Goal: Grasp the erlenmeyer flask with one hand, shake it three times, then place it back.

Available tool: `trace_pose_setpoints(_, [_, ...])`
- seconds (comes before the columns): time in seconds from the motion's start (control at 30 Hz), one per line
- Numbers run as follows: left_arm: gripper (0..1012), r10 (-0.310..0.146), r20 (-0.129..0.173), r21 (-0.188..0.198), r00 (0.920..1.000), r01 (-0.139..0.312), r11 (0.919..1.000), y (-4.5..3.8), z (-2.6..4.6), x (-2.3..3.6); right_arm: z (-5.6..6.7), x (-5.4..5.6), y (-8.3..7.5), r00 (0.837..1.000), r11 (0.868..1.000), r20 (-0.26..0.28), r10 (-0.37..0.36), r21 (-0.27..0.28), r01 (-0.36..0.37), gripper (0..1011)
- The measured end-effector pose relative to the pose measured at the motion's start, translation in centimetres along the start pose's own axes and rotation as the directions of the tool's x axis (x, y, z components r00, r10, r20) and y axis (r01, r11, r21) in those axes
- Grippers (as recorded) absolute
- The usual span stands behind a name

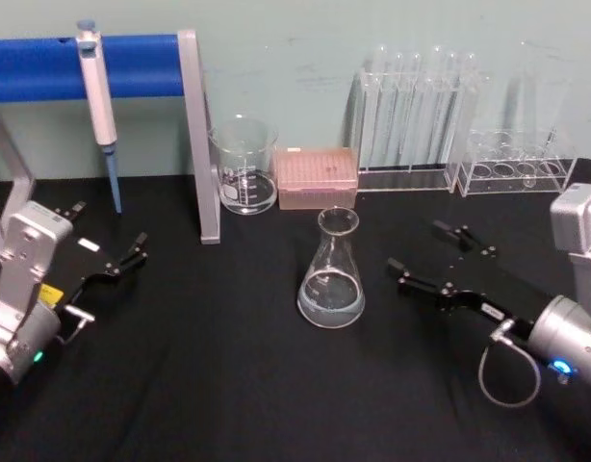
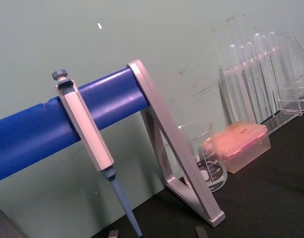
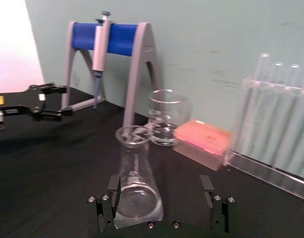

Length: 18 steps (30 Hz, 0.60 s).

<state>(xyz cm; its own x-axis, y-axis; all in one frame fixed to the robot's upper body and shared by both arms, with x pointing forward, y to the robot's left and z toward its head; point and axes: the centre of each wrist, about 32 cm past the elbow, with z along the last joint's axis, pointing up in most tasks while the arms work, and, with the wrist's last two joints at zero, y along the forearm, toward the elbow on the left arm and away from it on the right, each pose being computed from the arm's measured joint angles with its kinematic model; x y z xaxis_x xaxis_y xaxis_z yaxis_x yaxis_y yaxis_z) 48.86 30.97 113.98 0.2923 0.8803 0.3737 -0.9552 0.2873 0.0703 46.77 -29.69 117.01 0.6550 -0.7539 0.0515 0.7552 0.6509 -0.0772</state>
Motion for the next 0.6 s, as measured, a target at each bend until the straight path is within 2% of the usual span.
trace_pose_setpoints(0.27, [1001, 0.000, 0.000, 0.000, 1.0000, 0.000, 1.0000, 0.00, 0.00, 0.00, -0.1, -0.9, 1.7, 0.998, 0.998, -0.005, 0.064, -0.003, -0.064, 1002])
trace_pose_setpoints(0.6, [1001, 0.000, 0.000, 0.000, 1.0000, 0.000, 1.0000, 0.00, 0.00, 0.00, -0.6, -1.6, 3.9, 0.997, 0.997, -0.001, 0.080, -0.009, -0.080, 1002])
